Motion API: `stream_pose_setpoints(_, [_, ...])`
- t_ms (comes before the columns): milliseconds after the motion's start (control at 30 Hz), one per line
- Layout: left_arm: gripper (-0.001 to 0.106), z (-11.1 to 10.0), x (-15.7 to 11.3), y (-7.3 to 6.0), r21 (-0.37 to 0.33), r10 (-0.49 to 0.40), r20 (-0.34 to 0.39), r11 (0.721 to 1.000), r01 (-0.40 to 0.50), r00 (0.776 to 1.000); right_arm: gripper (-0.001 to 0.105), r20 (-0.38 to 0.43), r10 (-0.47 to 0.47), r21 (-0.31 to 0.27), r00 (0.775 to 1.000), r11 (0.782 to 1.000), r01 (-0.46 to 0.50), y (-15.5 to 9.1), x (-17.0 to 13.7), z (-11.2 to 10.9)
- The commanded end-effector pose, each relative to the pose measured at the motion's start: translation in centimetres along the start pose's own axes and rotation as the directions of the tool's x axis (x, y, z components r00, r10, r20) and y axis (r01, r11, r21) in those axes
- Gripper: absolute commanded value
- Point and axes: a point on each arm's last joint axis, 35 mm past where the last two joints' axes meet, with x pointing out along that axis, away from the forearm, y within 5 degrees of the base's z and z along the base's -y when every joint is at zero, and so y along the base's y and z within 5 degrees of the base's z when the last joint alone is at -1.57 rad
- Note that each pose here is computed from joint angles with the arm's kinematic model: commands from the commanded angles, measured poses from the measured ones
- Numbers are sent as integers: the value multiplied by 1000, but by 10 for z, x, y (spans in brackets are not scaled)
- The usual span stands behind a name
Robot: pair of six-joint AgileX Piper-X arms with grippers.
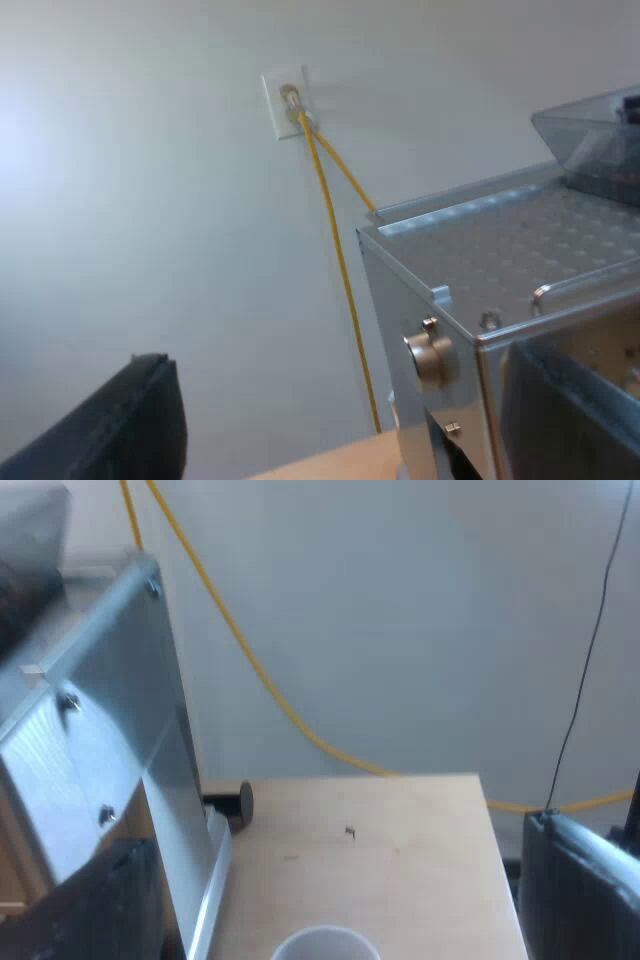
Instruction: Pour the beans into the coffee machine
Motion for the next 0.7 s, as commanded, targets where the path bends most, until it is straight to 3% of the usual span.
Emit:
stream_pose_setpoints(33, [67,-1,-15,-3,-9,10,-25,1000,-10,1000,79,43,-4,-24,999,1000,5,1,-20,4])
stream_pose_setpoints(167, [67,-6,-33,-6,-28,11,-55,1000,-12,998,79,46,-5,-24,999,1000,6,4,-37,0])
stream_pose_setpoints(267, [67,-13,-46,-9,-151,11,-93,988,-25,996,79,47,-5,-24,999,1000,6,5,-44,-2])
stream_pose_setpoints(300, [67,-14,-48,-9,-160,11,-100,987,-27,995,79,50,-6,-25,999,1000,7,5,-45,-2])
stream_pose_setpoints(433, [67,-22,-64,-12,-173,11,-142,984,-35,990,79,45,-4,-24,999,1000,5,12,-74,-13])
stream_pose_setpoints(700, [67,-28,-74,-14,-177,10,-171,983,-41,985,79,45,-4,-24,999,1000,6,21,-100,-31])
